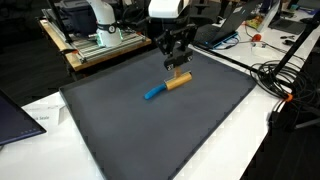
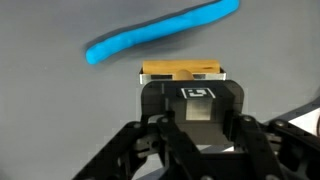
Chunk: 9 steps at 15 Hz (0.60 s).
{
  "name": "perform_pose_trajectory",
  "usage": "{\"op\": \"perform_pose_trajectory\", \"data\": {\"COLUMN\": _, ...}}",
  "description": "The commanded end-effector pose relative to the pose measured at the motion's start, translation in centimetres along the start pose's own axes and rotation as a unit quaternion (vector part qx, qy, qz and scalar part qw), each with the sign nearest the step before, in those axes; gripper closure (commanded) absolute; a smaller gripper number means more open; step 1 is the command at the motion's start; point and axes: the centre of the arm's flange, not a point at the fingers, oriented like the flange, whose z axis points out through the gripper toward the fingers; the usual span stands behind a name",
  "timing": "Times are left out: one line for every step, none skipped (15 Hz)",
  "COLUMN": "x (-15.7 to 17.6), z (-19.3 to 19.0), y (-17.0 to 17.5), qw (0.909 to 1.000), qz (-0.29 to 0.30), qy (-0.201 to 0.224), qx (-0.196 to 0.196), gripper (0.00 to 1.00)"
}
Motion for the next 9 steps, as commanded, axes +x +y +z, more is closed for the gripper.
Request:
{"op": "perform_pose_trajectory", "data": {"x": 1.8, "z": -1.4, "y": 2.2, "qw": 0.9994, "qz": 0.025, "qy": 0.005, "qx": 0.022, "gripper": 0.78}}
{"op": "perform_pose_trajectory", "data": {"x": 2.2, "z": -1.5, "y": 2.7, "qw": 0.9992, "qz": 0.031, "qy": 0.007, "qx": 0.022, "gripper": 0.78}}
{"op": "perform_pose_trajectory", "data": {"x": 2.5, "z": -1.6, "y": 3.2, "qw": 0.9990, "qz": 0.037, "qy": 0.009, "qx": 0.022, "gripper": 0.78}}
{"op": "perform_pose_trajectory", "data": {"x": 2.8, "z": -1.6, "y": 3.7, "qw": 0.9988, "qz": 0.043, "qy": 0.009, "qx": 0.020, "gripper": 0.78}}
{"op": "perform_pose_trajectory", "data": {"x": 3.0, "z": -1.7, "y": 4.2, "qw": 0.9987, "qz": 0.048, "qy": 0.007, "qx": 0.017, "gripper": 0.78}}
{"op": "perform_pose_trajectory", "data": {"x": 3.2, "z": -1.7, "y": 4.7, "qw": 0.9984, "qz": 0.054, "qy": 0.002, "qx": 0.016, "gripper": 0.78}}
{"op": "perform_pose_trajectory", "data": {"x": 3.4, "z": -1.7, "y": 5.4, "qw": 0.9978, "qz": 0.065, "qy": -0.005, "qx": 0.016, "gripper": 0.78}}
{"op": "perform_pose_trajectory", "data": {"x": 3.5, "z": -1.8, "y": 5.9, "qw": 0.9972, "qz": 0.073, "qy": -0.010, "qx": 0.014, "gripper": 0.78}}
{"op": "perform_pose_trajectory", "data": {"x": 3.5, "z": -1.8, "y": 6.6, "qw": 0.9963, "qz": 0.084, "qy": -0.014, "qx": 0.012, "gripper": 0.78}}
